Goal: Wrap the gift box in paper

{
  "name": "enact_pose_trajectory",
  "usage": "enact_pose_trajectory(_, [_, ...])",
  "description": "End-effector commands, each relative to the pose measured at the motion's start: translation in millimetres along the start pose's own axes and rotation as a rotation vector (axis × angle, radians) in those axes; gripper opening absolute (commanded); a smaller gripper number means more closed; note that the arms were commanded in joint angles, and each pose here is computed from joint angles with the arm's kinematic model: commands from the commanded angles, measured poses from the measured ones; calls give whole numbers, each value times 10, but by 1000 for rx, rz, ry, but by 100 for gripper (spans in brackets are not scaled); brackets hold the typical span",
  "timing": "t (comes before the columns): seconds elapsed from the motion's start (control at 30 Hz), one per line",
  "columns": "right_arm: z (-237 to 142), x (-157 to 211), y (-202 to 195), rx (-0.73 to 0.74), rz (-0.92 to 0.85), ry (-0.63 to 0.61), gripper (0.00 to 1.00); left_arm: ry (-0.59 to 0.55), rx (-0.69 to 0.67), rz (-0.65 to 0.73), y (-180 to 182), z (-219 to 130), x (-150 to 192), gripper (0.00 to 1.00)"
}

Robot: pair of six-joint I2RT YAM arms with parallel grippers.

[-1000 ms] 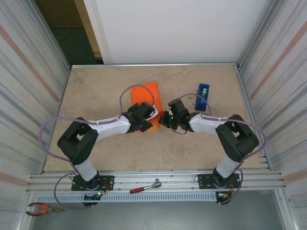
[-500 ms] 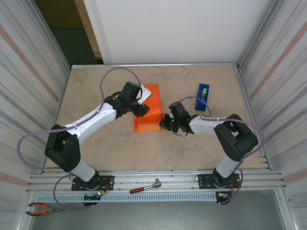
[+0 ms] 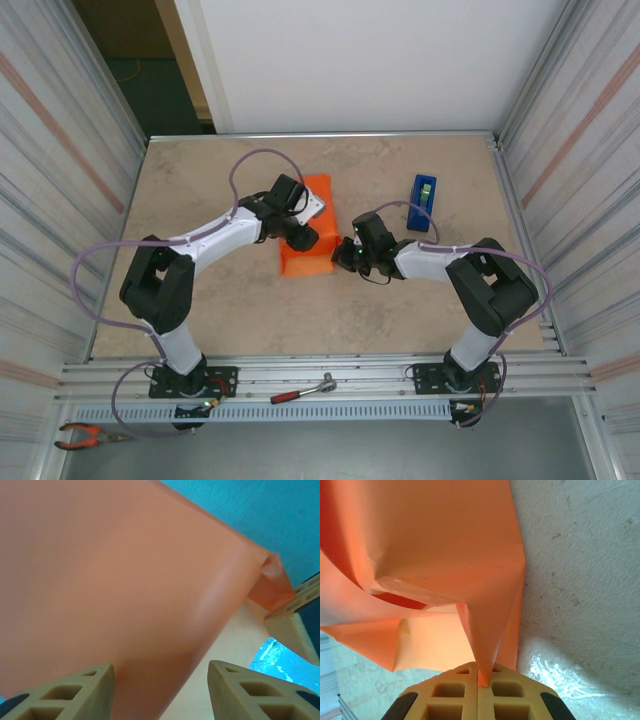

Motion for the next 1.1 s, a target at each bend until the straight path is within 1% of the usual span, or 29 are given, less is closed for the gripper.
enact_pose_trajectory(0.0, [-1,-20,53,-39,28,0,0,39,4,11,-4,78,132,53])
enact_pose_trajectory(0.43, [40,-98,220,-135,63,-18,0,85,1,12,8,222,310,53])
enact_pose_trajectory(0.87, [127,-233,354,-245,89,-97,0,96,11,12,-5,255,343,53])
enact_pose_trajectory(0.9, [144,-234,352,-254,123,-101,0,96,11,12,-5,257,346,53])
enact_pose_trajectory(1.07, [216,-285,411,-296,134,-143,0,96,20,13,-26,263,347,52])
Point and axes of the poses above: each hand's point on the last joint's axis, 136 mm out from that joint toward the fingers, its own z axis out along the fingers, its own y axis along the line the jaws close on, x = y × z, the point moved 2 cm from there along -z, back along the fingers, and after that the axes turned 7 degrees about -z, right-handed, at the moved point
